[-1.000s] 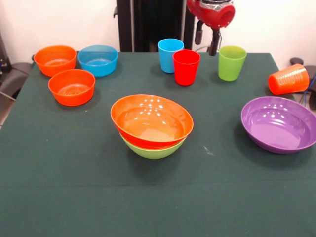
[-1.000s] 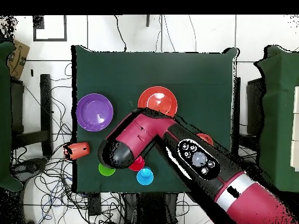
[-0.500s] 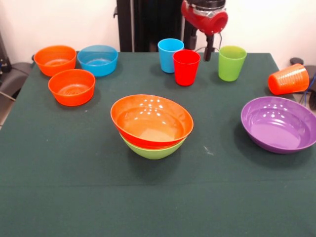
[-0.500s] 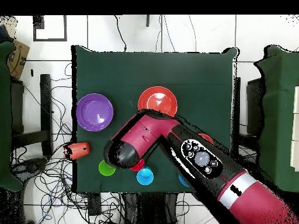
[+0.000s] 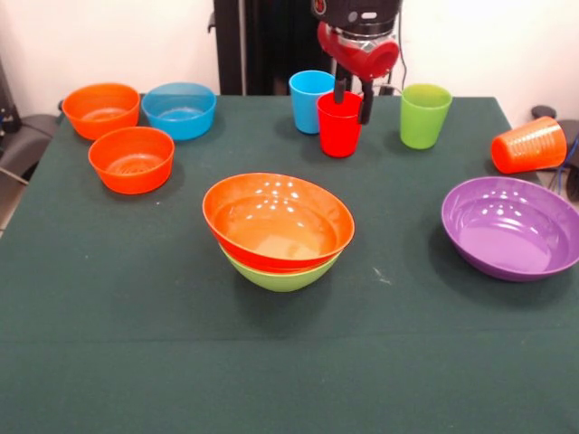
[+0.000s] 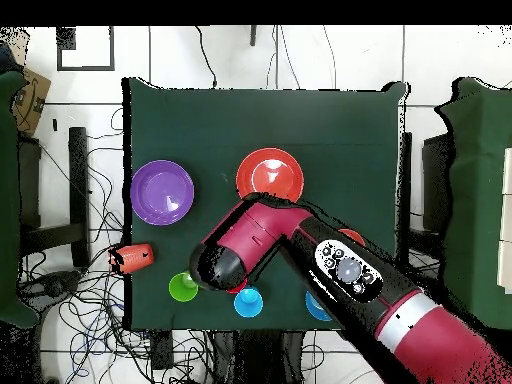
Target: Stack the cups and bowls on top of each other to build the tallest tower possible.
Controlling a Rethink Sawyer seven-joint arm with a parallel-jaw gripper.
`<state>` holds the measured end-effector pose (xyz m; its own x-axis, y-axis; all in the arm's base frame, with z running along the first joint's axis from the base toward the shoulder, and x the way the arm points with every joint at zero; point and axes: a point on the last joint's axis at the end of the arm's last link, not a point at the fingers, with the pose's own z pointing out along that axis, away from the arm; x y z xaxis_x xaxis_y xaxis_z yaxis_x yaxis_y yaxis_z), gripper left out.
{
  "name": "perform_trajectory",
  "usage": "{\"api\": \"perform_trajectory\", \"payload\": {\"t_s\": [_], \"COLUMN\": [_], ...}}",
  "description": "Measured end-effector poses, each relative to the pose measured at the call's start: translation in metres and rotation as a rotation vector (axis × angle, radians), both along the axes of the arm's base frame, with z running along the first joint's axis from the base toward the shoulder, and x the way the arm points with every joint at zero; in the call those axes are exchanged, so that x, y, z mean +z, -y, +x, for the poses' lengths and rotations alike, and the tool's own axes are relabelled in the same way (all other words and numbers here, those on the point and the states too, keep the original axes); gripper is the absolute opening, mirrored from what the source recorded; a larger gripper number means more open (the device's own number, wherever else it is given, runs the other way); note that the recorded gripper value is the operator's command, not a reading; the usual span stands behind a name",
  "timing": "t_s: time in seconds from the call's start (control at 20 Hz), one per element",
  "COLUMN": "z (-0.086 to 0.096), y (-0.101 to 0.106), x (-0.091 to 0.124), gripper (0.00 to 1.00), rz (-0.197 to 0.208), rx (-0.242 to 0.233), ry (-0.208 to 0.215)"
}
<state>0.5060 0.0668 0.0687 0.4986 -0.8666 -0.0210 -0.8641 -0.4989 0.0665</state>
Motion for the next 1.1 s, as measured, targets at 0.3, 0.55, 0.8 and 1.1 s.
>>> {"api": "perform_trajectory", "payload": {"t_s": [0.3,0.55,0.8,1.1], "z": [-0.007,-0.013,-0.022,-0.029], "y": [0.005,0.008,0.01,0.012], "x": [-0.002,-0.002,-0.002,-0.004], "gripper": [1.0,1.0,1.0,1.0], "rz": [-0.003,-0.006,-0.008,-0.012], "rx": [0.0,0.003,0.01,0.014], "ry": [-0.011,-0.02,-0.032,-0.045]}}
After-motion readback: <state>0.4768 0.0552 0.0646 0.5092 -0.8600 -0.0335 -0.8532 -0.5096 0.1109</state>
